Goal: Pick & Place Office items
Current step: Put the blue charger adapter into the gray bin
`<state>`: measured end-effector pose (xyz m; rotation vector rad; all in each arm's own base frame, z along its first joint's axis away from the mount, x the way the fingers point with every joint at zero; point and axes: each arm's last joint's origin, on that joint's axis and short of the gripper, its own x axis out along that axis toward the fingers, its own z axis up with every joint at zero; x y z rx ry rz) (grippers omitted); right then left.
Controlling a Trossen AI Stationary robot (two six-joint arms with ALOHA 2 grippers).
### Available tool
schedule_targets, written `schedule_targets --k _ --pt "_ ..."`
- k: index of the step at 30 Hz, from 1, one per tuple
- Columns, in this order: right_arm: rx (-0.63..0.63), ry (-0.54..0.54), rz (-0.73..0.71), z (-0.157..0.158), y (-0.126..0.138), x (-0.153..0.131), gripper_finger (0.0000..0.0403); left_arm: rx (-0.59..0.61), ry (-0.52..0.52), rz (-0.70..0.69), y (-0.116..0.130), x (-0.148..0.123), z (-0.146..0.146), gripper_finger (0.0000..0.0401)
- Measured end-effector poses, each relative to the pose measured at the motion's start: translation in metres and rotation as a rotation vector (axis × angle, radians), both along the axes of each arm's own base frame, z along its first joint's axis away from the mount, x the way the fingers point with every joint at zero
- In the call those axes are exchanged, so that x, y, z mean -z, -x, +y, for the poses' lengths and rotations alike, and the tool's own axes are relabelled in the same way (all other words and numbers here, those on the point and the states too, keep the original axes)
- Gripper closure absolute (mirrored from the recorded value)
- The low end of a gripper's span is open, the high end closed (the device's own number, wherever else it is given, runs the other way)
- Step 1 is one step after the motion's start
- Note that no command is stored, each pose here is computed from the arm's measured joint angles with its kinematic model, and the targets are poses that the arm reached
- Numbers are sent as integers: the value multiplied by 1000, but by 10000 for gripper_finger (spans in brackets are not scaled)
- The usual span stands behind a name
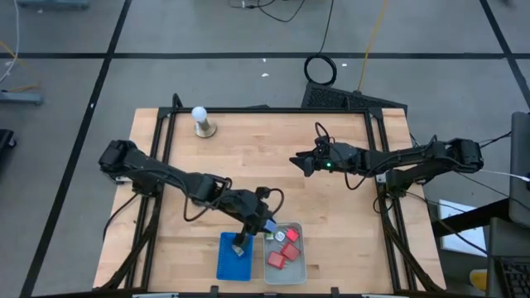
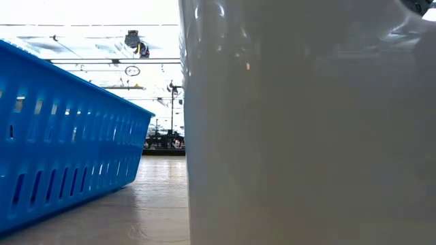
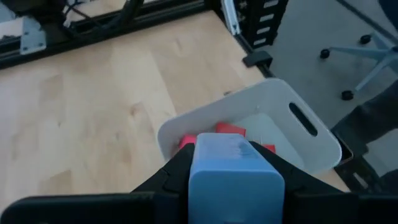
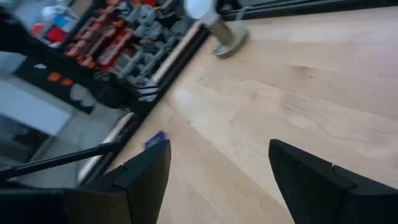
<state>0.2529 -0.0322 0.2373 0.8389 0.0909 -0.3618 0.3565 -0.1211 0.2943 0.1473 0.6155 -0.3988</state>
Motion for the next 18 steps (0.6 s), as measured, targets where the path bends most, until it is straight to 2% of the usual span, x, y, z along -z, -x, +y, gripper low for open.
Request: schedule_targets --k 8,18 --pt "48 -41 44 0 7 18 138 14 10 -15 -15 16 -5 288" --pt "59 -11 56 -1 9 21 138 67 58 -17 -36 46 -14 288"
